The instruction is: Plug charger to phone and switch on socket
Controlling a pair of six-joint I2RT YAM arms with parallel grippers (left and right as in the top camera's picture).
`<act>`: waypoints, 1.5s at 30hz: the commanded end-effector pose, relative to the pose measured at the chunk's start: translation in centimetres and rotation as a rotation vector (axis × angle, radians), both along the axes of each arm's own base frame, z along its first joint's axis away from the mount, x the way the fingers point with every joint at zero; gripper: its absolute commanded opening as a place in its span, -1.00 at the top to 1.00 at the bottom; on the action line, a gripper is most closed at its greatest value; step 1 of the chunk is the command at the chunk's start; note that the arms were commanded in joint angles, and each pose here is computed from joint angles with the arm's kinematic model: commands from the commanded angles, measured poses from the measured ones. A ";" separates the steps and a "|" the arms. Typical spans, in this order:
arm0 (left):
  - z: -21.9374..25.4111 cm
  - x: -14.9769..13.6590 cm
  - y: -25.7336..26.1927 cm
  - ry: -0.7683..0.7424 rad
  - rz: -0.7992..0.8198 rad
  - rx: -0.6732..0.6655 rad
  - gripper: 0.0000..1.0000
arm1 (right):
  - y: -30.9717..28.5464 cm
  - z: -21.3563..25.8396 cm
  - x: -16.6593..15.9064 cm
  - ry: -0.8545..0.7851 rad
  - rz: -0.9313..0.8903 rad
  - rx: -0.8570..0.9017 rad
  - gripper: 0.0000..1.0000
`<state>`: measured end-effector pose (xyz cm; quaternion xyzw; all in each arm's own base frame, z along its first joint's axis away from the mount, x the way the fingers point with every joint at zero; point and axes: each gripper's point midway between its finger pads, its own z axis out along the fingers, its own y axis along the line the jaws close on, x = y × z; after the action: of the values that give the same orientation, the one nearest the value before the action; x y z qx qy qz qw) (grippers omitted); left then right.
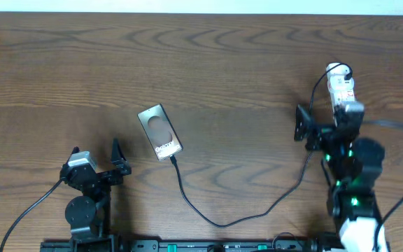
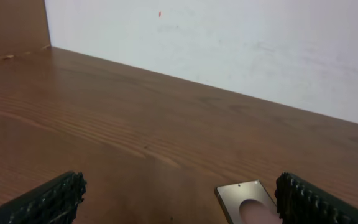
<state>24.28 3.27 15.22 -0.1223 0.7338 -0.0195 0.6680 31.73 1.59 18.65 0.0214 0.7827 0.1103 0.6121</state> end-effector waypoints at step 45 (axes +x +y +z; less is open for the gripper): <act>-1.6 -0.2 0.4 0.049 0.020 -0.002 -0.99 | -2.9 -3.0 -7.2 -0.160 -0.181 -0.134 -0.99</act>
<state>24.28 3.27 15.22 -0.1220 0.7339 -0.0195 0.6679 24.64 -1.08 15.63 0.0413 0.7330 0.0137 0.6789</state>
